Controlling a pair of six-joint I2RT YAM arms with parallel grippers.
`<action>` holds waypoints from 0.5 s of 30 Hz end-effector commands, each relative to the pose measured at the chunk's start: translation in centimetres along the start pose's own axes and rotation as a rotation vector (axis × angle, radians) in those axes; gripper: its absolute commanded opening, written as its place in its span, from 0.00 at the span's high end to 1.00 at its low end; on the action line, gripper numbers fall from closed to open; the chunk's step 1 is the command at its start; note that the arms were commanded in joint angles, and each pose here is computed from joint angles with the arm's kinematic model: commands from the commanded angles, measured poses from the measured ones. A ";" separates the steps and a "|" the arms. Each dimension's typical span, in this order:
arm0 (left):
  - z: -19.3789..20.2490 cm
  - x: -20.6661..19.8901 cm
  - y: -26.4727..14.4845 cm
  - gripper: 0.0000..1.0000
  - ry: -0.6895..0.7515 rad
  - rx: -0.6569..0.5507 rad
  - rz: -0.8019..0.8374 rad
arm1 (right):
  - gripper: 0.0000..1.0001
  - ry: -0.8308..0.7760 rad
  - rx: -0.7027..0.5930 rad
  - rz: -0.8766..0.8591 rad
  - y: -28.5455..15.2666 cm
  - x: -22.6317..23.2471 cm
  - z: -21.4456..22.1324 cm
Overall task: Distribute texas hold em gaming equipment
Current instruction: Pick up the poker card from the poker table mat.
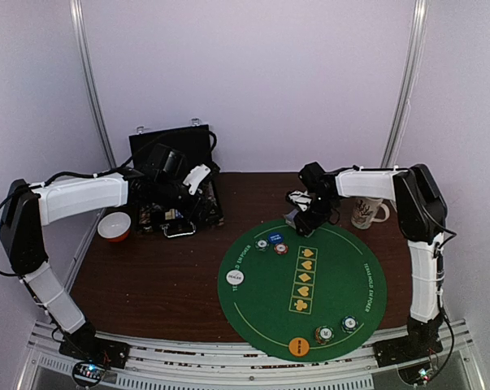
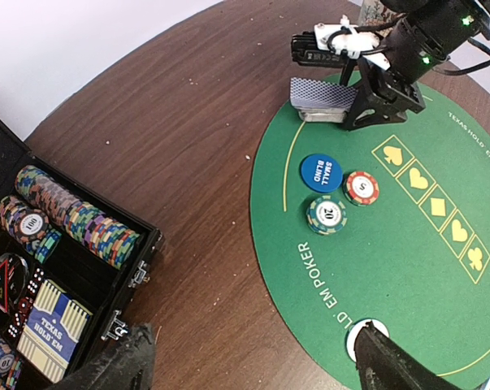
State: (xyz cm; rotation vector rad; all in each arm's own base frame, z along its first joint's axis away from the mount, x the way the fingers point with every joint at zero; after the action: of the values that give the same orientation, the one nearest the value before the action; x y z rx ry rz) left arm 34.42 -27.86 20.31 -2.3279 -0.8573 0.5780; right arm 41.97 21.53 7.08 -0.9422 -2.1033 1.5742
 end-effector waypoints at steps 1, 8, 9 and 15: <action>-1.2 0.3 -0.1 0.12 0.004 -0.031 0.007 | 0.51 -0.025 0.001 0.004 -1.8 0.5 0.4; -2.0 0.6 -0.8 0.12 -0.049 -0.070 0.039 | 0.54 -0.135 -0.091 0.081 -6.7 1.9 -2.0; -2.4 0.8 -1.1 0.13 -0.064 -0.088 0.051 | 0.54 -0.151 -0.112 0.089 -7.6 2.3 -2.5; -4.6 0.8 -3.5 0.17 -0.168 -0.195 0.161 | 0.55 -0.352 -0.243 0.109 -13.0 8.6 -5.6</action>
State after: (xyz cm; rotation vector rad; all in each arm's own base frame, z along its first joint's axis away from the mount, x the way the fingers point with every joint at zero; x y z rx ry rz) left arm 35.83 -26.53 21.20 -2.3864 -0.8754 0.7410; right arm 38.14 25.97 16.22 -0.9571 -2.3949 1.6221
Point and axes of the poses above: each gripper's point midway between its finger pads, its own y axis out along the fingers, its own x axis along the line the jaws close on, z = x × y, the point moved 4 cm from there along -y, back along the fingers, and after that the axes turned 10 degrees about -y, right-handed, at the moved point
